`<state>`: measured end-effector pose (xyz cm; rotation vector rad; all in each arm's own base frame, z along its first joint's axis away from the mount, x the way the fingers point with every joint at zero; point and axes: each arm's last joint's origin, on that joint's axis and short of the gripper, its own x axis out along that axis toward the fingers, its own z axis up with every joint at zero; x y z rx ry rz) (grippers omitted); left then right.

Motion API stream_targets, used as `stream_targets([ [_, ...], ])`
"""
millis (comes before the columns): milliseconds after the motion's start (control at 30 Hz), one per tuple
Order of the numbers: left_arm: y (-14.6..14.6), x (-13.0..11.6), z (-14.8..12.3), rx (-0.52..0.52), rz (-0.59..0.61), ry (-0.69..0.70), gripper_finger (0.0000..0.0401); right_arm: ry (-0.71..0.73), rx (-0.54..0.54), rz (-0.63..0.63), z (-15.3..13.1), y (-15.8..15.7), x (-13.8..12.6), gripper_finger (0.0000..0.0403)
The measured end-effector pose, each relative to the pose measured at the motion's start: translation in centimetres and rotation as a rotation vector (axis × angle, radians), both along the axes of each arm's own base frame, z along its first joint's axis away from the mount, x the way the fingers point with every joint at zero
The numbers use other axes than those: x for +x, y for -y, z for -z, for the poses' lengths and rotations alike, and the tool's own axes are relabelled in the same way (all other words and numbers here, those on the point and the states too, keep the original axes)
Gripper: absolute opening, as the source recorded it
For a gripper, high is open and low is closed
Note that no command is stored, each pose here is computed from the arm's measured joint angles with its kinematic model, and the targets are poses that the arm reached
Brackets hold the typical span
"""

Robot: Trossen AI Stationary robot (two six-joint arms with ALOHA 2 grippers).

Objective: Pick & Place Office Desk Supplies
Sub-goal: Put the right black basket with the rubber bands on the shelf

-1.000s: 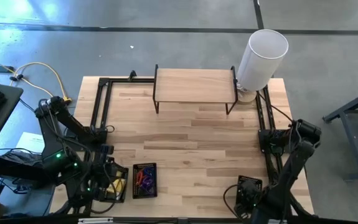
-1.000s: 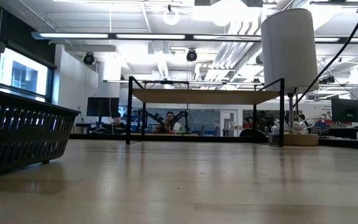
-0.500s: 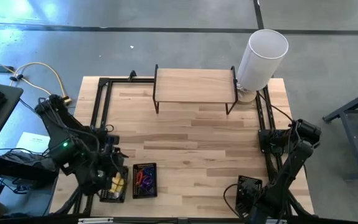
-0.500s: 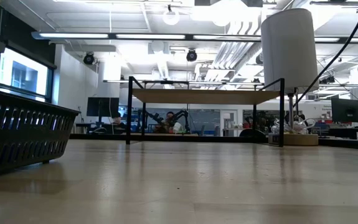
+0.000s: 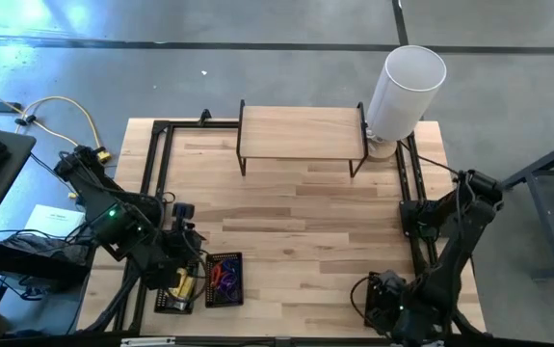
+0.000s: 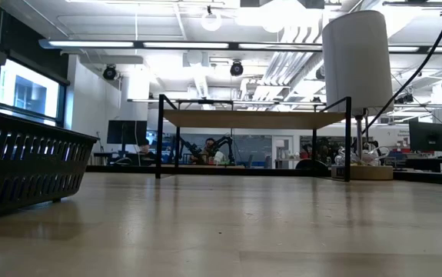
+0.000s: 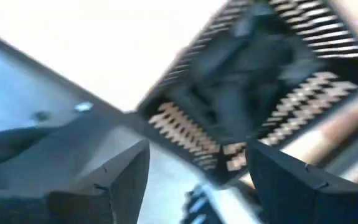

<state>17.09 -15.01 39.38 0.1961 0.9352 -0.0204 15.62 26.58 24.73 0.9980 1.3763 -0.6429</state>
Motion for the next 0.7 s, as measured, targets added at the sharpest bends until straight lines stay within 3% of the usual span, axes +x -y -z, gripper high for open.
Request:
stream_targets([
  [233,0.3,0.3,-0.2,-0.109,-0.09,0.045,0.0149,0.219,0.127,-0.114,-0.9,-1.9,0.7,0.0255],
  [400,0.7,0.7,-0.5,-0.321,-0.3,0.094,0.0149,0.206,0.117,-0.099,-0.5,-1.6,1.5,0.0251],
  [533,1.0,1.0,-0.3,-0.367,-0.352,0.102,0.0149,0.22,0.094,-0.135,-0.4,-1.2,2.1,0.0243],
  [700,2.1,1.6,0.4,-0.376,-0.374,0.093,0.0149,0.242,0.035,-0.279,-0.3,-0.8,2.4,0.0239],
])
